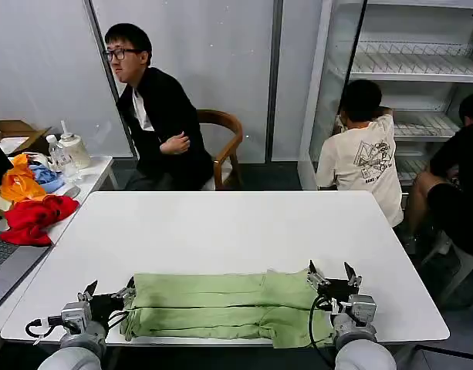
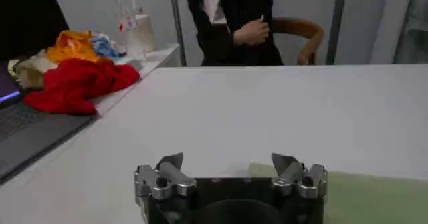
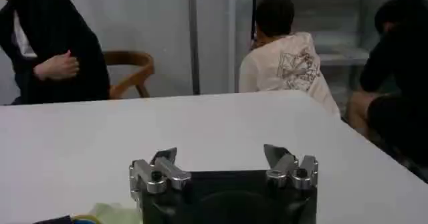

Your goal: Fold and organize the clothes.

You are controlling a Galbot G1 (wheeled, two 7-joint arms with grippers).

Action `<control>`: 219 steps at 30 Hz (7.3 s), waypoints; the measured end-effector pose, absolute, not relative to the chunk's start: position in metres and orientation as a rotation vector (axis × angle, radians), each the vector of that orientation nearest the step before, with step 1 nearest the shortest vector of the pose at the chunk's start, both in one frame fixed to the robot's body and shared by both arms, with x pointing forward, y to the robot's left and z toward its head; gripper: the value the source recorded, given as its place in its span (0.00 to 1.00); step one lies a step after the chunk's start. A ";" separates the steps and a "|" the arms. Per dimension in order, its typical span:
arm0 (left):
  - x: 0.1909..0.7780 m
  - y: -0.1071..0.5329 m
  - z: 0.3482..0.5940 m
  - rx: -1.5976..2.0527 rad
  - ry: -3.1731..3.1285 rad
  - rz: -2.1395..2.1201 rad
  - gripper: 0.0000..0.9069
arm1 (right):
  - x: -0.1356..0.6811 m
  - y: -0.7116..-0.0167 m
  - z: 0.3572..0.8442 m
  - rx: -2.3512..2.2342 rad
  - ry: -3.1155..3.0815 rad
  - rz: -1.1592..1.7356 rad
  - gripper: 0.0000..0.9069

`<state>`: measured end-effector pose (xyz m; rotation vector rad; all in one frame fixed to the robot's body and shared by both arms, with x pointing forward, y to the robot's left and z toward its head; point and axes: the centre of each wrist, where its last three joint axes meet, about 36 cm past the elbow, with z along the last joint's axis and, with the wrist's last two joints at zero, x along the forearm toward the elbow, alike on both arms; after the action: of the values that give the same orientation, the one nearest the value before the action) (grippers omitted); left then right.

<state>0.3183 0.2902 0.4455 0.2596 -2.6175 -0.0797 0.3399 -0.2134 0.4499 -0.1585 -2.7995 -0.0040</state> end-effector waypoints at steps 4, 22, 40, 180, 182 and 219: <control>0.314 0.292 0.439 0.269 -2.602 -0.081 1.00 | 0.345 -0.220 0.446 -0.186 -2.800 0.001 1.00; 0.308 0.284 0.416 0.237 -2.567 0.031 1.00 | 0.356 -0.237 0.444 -0.251 -2.803 0.012 1.00; 0.312 0.277 0.410 0.186 -2.538 0.145 1.00 | 0.359 -0.238 0.439 -0.259 -2.795 0.008 1.00; 0.318 0.195 0.469 -0.207 -2.652 0.276 0.01 | 0.350 -0.218 0.434 -0.258 -2.805 -0.027 1.00; 0.317 0.192 0.469 -0.216 -2.648 0.285 0.01 | 0.350 -0.218 0.434 -0.258 -2.806 -0.027 1.00; 0.311 0.156 0.456 -0.326 -2.612 0.414 1.00 | 0.345 -0.215 0.429 -0.262 -2.797 -0.027 1.00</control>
<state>0.3112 0.1556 0.4558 -0.3262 -2.6118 0.4136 0.3453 -0.2150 0.4295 -0.2615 -2.7972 -0.0269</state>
